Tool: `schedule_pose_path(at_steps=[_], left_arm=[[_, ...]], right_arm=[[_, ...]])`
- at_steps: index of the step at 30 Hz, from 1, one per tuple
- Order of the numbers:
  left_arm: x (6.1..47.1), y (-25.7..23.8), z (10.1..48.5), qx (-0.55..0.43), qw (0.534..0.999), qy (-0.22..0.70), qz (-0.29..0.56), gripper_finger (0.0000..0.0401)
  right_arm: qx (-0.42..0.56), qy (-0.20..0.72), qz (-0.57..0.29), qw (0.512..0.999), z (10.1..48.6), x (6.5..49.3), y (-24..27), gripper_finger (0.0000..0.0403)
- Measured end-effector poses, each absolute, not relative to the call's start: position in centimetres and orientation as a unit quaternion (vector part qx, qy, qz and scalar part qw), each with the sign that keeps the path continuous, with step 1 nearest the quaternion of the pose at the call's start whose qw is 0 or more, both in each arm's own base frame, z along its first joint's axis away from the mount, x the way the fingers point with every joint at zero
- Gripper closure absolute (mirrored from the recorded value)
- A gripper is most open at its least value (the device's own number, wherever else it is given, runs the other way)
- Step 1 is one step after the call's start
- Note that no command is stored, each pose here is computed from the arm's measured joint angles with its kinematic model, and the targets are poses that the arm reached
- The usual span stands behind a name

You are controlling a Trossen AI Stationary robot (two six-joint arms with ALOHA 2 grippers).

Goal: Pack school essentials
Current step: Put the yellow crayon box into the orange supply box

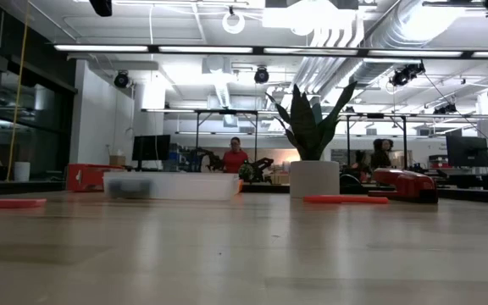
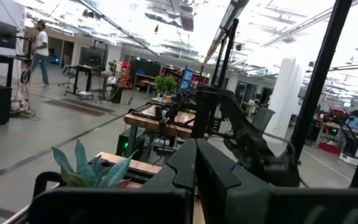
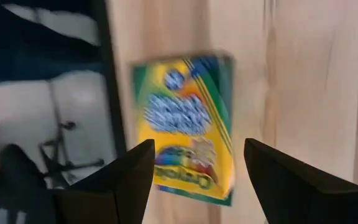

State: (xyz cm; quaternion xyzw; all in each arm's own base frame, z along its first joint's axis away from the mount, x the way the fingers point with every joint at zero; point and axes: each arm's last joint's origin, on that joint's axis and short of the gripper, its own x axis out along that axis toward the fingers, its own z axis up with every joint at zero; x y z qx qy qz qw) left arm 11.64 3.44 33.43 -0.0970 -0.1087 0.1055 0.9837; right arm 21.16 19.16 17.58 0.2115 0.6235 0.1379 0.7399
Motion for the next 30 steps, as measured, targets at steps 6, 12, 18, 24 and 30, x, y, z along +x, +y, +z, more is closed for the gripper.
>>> schedule_pose_path(at_steps=[6, 12, 18, 24, 30], left_arm=[[11.6, 3.5, 33.4, -0.098, 0.982, -0.110, 0.115, 0.0401], [11.6, 3.5, 33.4, -0.098, 0.982, -0.110, 0.118, 0.0401], [11.6, 3.5, 33.4, -0.098, 0.982, -0.109, 0.119, 0.0401], [11.6, 3.5, 33.3, -0.099, 0.982, -0.106, 0.123, 0.0401], [11.6, 3.6, 33.2, -0.100, 0.982, -0.100, 0.125, 0.0401]], right_arm=[[0.196, 0.653, 0.116, 0.723, 15.1, 21.3, 20.0, 0.0163], [0.183, 0.665, 0.116, 0.714, 13.9, 21.1, 20.7, 0.0187], [0.179, 0.670, 0.116, 0.711, 13.5, 21.0, 21.1, 0.0271], [0.178, 0.668, 0.120, 0.712, 13.7, 20.9, 21.0, 0.0355], [0.186, 0.654, 0.126, 0.723, 15.5, 20.8, 20.1, 0.0395]])
